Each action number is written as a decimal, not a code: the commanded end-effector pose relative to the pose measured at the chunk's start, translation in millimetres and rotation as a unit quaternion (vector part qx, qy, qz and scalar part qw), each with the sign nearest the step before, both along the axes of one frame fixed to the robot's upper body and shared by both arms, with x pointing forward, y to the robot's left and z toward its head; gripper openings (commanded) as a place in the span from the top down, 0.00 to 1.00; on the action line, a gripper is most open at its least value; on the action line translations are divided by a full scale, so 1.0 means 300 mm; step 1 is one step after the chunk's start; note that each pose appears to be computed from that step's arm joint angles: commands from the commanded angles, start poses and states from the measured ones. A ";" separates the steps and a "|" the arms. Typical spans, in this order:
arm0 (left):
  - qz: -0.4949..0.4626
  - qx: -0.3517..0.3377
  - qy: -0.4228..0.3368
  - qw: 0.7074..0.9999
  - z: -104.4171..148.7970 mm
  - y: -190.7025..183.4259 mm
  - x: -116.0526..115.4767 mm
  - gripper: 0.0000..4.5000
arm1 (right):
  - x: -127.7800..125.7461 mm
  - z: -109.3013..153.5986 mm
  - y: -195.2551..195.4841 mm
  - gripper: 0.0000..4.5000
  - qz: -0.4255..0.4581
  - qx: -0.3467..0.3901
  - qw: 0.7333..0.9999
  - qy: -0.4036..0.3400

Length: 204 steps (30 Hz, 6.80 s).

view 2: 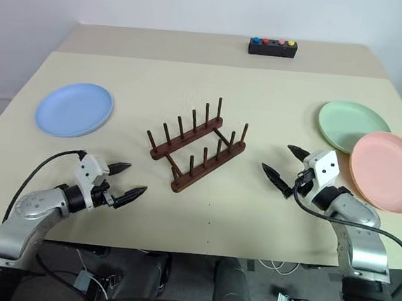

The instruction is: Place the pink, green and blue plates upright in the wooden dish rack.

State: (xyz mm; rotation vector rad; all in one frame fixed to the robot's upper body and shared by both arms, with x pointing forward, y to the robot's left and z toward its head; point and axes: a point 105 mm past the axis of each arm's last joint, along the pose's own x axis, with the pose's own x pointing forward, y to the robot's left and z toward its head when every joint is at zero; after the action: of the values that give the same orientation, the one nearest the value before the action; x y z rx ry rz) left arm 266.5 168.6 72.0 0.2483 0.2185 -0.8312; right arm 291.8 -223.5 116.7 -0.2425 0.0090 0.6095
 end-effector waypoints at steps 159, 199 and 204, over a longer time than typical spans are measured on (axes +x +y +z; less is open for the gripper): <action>-0.286 -0.084 -0.077 0.951 0.094 -0.558 0.118 1.00 | -0.071 0.145 -0.313 0.02 -0.238 -0.217 0.946 -0.029; -0.309 -0.077 -0.098 0.943 0.139 -0.531 0.095 1.00 | -0.026 0.352 -0.257 0.98 -0.231 -0.315 0.903 -0.179; -0.308 -0.077 -0.102 0.943 0.140 -0.534 0.104 1.00 | -0.006 0.516 -0.052 0.98 -0.078 -0.187 0.947 -0.247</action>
State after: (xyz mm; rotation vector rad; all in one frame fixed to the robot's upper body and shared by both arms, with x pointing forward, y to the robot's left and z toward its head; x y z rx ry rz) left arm 297.4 11.3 105.0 0.2366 -0.0846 -1.4229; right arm 296.4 -256.6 250.3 -0.7971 -0.2457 0.2849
